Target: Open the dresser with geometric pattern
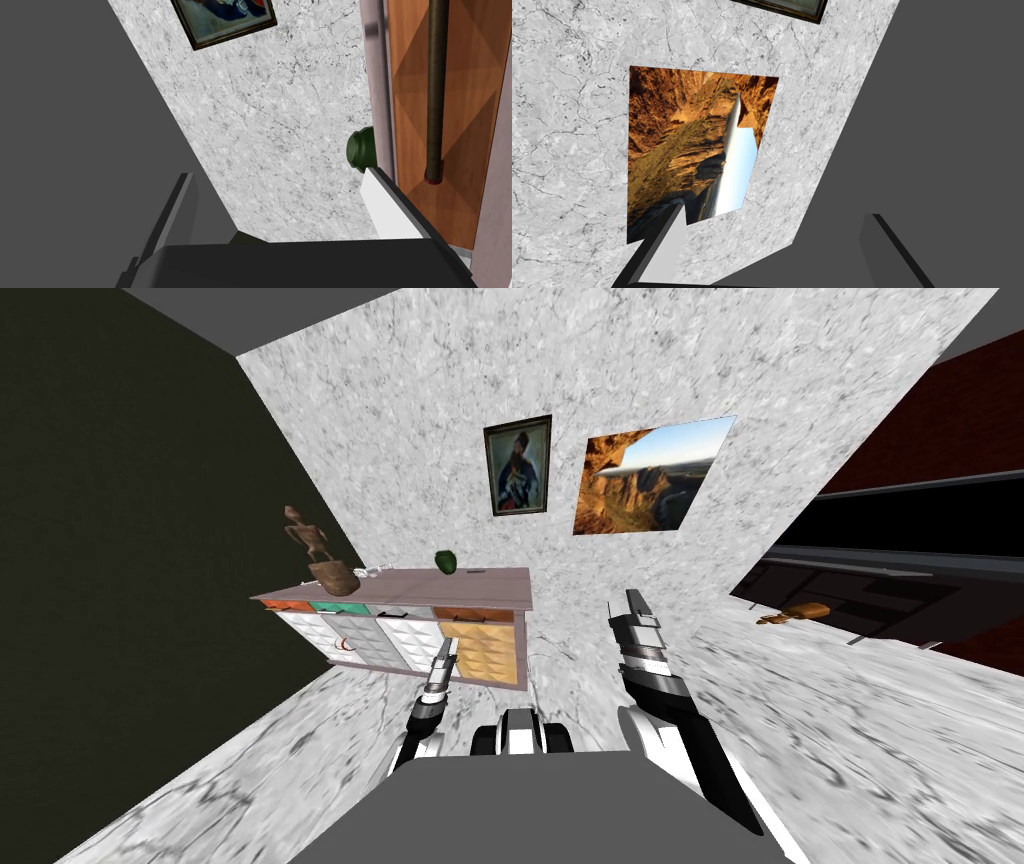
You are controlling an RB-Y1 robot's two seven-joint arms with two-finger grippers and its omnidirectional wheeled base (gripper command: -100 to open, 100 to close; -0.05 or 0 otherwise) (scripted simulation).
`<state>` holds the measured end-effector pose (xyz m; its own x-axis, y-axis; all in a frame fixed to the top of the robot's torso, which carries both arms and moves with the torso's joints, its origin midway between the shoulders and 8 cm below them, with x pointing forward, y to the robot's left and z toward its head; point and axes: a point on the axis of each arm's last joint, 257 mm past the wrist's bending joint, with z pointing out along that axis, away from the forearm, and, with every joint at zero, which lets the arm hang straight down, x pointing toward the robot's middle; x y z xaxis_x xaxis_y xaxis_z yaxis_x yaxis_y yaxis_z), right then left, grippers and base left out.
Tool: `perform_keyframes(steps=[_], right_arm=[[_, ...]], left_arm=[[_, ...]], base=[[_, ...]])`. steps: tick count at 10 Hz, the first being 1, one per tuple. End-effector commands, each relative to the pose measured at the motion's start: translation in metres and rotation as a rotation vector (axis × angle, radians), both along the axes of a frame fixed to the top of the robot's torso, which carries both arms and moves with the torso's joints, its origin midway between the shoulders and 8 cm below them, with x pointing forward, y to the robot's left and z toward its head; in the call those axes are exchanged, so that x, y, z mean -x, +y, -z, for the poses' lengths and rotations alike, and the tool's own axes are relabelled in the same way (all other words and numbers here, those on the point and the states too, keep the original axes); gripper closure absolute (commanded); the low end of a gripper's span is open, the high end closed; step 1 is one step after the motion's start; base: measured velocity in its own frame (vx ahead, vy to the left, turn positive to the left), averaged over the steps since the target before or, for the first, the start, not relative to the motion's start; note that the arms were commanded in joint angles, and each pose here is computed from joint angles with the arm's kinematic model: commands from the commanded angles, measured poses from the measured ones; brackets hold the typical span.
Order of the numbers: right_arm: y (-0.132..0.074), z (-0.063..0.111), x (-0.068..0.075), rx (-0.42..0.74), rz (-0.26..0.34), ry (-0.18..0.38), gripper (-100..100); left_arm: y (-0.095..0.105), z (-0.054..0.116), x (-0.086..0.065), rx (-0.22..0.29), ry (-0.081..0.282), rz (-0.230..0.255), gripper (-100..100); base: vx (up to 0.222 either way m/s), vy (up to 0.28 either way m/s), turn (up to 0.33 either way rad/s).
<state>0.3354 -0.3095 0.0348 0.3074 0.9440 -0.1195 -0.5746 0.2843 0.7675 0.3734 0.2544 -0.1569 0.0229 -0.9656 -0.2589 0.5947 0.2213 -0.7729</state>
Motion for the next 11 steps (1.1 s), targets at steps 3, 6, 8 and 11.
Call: perform_keyframes(steps=[3,6,8,11], right_arm=[[0.000,0.000,0.000,0.000,0.000,0.000,0],[0.000,0.000,0.000,0.000,0.000,0.000,0],[0.000,0.000,0.000,0.000,0.000,0.000,0],[0.000,0.000,0.000,0.000,0.000,0.000,0]], left_arm=[[-0.004,0.029,0.006,-0.016,0.020,0.005,-100],[-0.008,0.046,0.010,-0.021,0.031,0.008,-100],[-0.014,0.058,0.015,-0.018,0.031,0.011,-100],[-0.020,0.075,0.019,-0.007,0.049,0.009,-100]], base=[[0.099,0.017,-0.039],[0.087,0.019,-0.034],[0.086,0.026,-0.040],[0.084,0.021,-0.026]])
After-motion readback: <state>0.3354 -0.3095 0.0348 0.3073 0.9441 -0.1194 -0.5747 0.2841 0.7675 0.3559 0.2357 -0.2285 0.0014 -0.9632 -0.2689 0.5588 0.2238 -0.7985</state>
